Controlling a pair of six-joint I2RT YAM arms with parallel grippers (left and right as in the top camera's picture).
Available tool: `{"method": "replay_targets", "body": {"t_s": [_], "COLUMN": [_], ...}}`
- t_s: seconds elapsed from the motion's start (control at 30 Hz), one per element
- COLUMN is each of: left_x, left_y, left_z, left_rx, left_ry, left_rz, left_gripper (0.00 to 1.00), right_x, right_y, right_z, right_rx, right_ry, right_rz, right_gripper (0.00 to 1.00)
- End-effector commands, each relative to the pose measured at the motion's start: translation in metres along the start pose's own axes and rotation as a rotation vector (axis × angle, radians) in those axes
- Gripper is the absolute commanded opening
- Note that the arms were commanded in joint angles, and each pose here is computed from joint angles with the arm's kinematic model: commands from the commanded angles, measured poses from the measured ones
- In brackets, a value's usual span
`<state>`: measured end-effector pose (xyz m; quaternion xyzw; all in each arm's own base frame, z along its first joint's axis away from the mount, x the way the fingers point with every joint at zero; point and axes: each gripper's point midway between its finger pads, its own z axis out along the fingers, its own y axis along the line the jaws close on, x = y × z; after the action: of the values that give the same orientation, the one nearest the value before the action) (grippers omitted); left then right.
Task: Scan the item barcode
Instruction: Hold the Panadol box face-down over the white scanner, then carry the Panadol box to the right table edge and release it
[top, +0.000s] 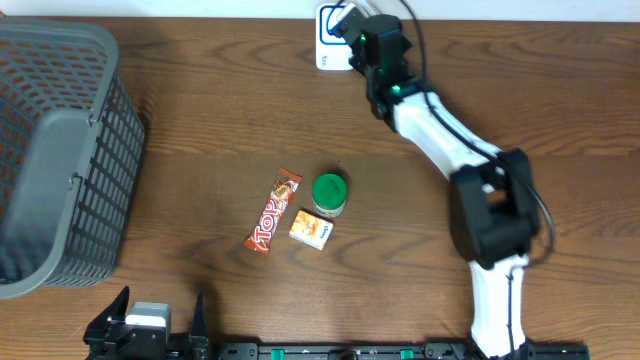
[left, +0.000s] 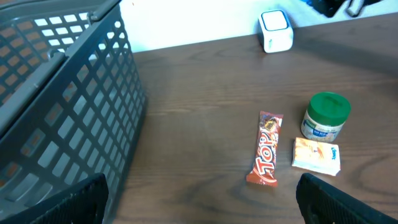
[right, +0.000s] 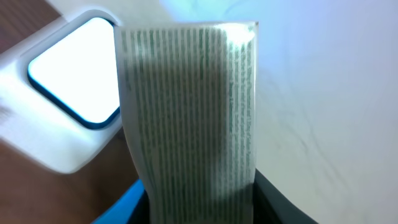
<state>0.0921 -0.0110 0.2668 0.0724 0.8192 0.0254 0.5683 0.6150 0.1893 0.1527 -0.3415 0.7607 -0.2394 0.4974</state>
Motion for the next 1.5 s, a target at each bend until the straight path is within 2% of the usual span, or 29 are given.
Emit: {"method": "replay_targets", "body": {"t_s": [0.0, 0.1, 0.53, 0.63, 0.77, 0.9, 1.07, 1.17, 1.33, 1.47], "left_x": [-0.001, -0.001, -0.001, -0.001, -0.001, -0.001, -0.001, -0.001, -0.001, -0.001], "left_y": [0.002, 0.002, 0.002, 0.002, 0.002, 0.002, 0.002, 0.002, 0.002, 0.002], "left_z": [-0.002, -0.002, -0.002, -0.002, -0.002, -0.002, -0.002, -0.002, -0.002, -0.002], "left_rx": [-0.012, -0.012, -0.012, -0.012, -0.012, -0.012, -0.012, -0.012, -0.012, -0.012], "left_ry": [-0.006, -0.006, -0.006, -0.006, -0.006, -0.006, -0.006, -0.006, -0.006, -0.006], "left_rz": [0.004, 0.004, 0.004, 0.004, 0.004, 0.004, 0.004, 0.004, 0.004, 0.004], "left_gripper": [0.96, 0.96, 0.96, 0.96, 0.96, 0.96, 0.96, 0.96, 0.96, 0.96], "right_x": [0.011, 0.011, 0.007, 0.01, 0.019, 0.035, 0.093, 0.139, 0.233, 0.292], "right_y": [0.015, 0.015, -0.004, -0.016, -0.026, -0.051, -0.076, -0.087, -0.117, -0.144], "right_z": [0.031, 0.044, 0.04, 0.031, 0.005, -0.031, -0.073, -0.089, -0.127, -0.155], "right_rx": [0.076, 0.118, 0.207, 0.244, 0.174, 0.147, 0.073, 0.033, 0.113, 0.185], "right_ry": [0.089, 0.12, 0.153, 0.191, 0.275, 0.368, 0.554, 0.692, 0.99, 1.147], "right_rz": [-0.207, -0.311, -0.346, -0.247, -0.173, 0.024, 0.406, 0.559, 0.713, 0.814], "right_gripper": [0.25, 0.24, 0.25, 0.22, 0.23, 0.25, 0.25, 0.22, 0.2, 0.2]}}
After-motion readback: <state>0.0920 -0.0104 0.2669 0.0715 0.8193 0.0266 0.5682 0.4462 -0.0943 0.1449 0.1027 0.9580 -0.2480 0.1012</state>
